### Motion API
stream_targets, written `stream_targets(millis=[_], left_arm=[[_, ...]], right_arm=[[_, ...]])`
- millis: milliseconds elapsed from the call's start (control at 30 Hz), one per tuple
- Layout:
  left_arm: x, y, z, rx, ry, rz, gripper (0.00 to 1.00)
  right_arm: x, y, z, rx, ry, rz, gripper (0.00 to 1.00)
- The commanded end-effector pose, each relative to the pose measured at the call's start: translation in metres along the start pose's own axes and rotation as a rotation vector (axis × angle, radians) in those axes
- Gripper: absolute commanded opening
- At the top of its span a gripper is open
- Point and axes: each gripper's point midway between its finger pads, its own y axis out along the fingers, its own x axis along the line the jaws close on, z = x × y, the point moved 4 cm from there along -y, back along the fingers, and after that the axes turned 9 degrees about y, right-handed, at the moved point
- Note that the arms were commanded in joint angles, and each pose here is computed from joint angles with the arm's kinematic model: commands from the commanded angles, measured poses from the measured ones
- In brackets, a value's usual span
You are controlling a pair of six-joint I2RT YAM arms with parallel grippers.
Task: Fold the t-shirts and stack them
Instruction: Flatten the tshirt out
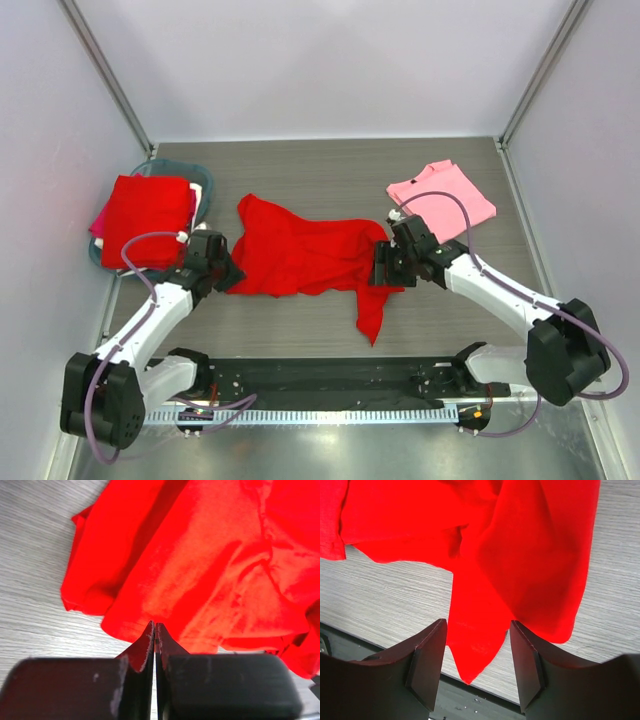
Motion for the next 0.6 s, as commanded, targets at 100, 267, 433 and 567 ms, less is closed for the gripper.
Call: stream_targets(millis=[100,267,433,567], left_arm=[[-0.017,-0.016,-0.015,-0.032,0.016,0.078,0.00],[-0.009,-0.014,-0.018,-0.036,0.033,0.014,0.14],[0.001,-0.005,-0.014,-0.019,0.048,-0.046,0.26],[0.001,0.006,-0.007,0.014,0.043,-0.043,0.28]], right_arm=[[0.013,0.005,-0.002,-0.025,-0.052,-0.006,0.61],[0.017,0.010,0.003,-0.025,-0.077,0.021,0.60],[0.008,0.019,-0.004,-0.078,-0.083,0.121,0.57],[-0.005,0.028,-0.012,-0.126,-0.079,0.228,0.57]])
